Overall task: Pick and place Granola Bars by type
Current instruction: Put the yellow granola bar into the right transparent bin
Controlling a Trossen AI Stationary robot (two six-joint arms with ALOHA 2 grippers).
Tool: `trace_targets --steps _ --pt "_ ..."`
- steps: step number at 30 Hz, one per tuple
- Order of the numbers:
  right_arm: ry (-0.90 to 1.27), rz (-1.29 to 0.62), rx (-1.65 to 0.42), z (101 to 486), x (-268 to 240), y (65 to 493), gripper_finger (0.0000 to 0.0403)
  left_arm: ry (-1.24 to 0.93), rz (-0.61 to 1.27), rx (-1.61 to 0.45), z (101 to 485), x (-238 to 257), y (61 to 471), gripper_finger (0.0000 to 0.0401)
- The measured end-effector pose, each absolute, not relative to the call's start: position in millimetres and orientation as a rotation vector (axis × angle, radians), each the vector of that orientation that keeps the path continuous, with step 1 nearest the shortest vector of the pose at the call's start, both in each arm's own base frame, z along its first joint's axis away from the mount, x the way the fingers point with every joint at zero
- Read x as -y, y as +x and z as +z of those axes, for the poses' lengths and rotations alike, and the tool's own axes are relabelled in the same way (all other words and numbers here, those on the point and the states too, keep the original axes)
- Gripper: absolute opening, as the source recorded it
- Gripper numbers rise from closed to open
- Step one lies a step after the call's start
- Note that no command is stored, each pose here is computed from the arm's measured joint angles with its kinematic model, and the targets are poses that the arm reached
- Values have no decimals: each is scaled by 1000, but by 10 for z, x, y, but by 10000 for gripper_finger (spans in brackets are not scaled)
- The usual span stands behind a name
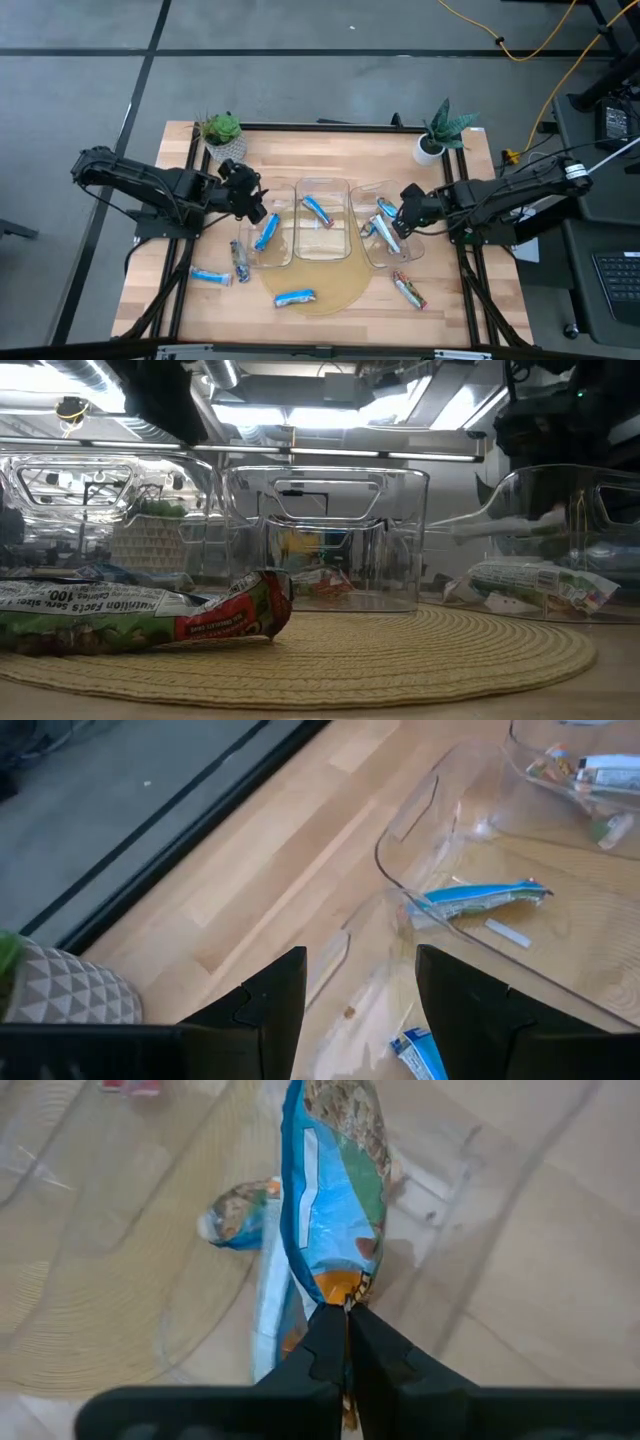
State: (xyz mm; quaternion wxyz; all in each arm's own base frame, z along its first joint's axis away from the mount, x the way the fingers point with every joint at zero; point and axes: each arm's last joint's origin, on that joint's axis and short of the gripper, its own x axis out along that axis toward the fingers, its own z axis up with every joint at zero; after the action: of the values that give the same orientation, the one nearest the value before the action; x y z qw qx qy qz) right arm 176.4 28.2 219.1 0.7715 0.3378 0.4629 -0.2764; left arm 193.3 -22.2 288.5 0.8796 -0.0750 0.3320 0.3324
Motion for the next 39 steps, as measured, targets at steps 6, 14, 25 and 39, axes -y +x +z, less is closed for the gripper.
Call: trace_targets --steps 6,14,25,39 --pt "722 -613 -1044 2022 -294 1811 12 -188 698 -702 2838 238 1991 180" --pt "727 -608 -1144 1785 -324 1875 14 -229 710 -681 2842 240 2000 180" --pt "756 -574 -1148 1729 -344 1924 65 -255 700 -640 2866 247 2034 180" --pt "735 -528 -1095 1827 -355 2005 202 -314 675 -640 2866 259 2045 180"
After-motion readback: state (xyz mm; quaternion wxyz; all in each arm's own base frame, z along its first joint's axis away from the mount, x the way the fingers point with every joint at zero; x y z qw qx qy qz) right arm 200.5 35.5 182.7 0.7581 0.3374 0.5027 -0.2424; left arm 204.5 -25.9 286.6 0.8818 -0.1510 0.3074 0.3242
